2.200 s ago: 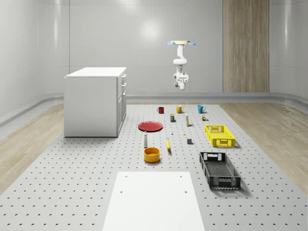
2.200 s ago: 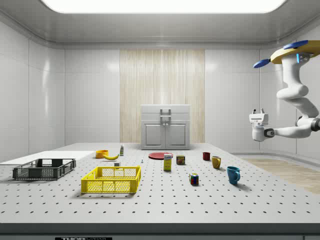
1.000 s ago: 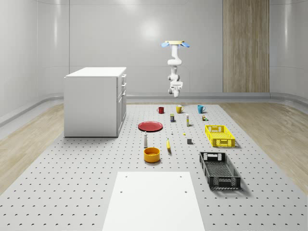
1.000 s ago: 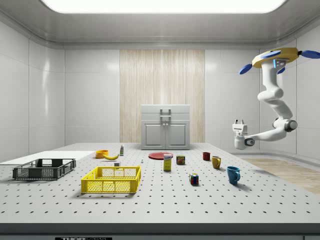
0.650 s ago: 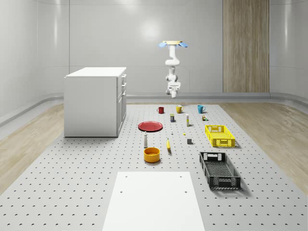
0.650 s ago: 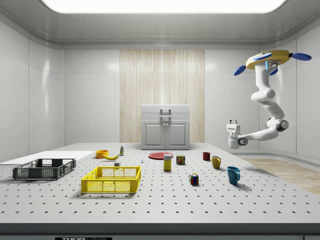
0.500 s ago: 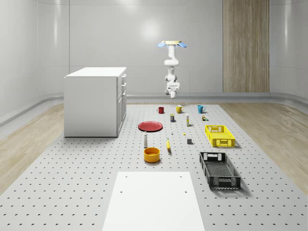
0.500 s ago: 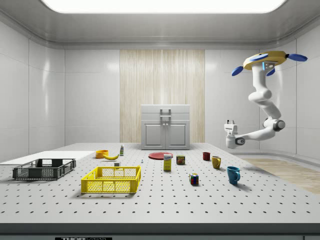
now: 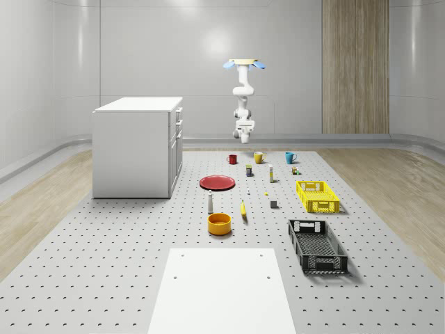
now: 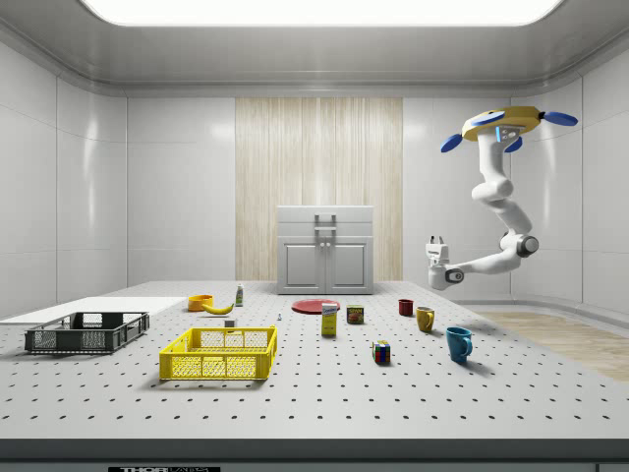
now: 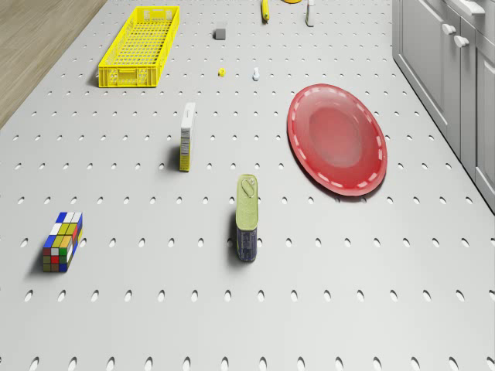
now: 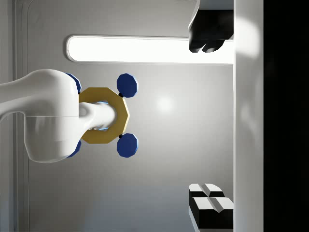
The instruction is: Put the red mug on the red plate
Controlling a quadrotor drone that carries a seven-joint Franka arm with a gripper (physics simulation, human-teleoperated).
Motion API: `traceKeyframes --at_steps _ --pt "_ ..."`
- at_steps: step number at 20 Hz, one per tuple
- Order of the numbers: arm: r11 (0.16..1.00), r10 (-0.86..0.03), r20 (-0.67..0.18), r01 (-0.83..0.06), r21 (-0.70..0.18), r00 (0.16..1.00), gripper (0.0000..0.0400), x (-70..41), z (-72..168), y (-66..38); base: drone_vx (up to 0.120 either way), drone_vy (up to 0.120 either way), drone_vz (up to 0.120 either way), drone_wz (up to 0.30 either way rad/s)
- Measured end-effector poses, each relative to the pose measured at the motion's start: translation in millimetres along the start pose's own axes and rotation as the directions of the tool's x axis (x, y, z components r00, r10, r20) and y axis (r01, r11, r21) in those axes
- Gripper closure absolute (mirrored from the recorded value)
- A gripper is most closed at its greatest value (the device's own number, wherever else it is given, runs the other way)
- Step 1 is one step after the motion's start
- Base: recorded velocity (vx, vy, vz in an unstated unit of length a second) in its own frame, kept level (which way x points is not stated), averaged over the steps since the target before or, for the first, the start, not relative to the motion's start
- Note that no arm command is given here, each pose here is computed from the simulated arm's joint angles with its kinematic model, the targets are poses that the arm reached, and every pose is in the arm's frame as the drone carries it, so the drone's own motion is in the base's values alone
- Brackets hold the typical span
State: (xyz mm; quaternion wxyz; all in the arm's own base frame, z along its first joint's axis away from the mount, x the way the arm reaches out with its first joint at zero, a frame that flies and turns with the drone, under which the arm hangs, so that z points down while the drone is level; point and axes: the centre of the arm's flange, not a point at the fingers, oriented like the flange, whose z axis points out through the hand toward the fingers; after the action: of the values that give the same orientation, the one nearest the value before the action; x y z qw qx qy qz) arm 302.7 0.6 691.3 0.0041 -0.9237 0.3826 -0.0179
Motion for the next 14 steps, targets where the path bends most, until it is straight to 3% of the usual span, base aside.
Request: traceKeyframes --at_steps 3,5,14 --pt "1.0 0.0 -0.004 0.0 -0.001 1.0 0.0 -0.4 0.0 -0.1 0.12 -0.107 0.0 0.0" --pt "1.0 0.0 -0.008 0.0 -0.003 1.0 0.0 -0.8 0.0 -0.3 0.0 -0.02 0.0 0.0" --pt "0.999 -0.002 -0.05 0.0 -0.035 0.999 0.0 -5.0 0.2 -3.5 0.0 -0.12 0.0 0.0"
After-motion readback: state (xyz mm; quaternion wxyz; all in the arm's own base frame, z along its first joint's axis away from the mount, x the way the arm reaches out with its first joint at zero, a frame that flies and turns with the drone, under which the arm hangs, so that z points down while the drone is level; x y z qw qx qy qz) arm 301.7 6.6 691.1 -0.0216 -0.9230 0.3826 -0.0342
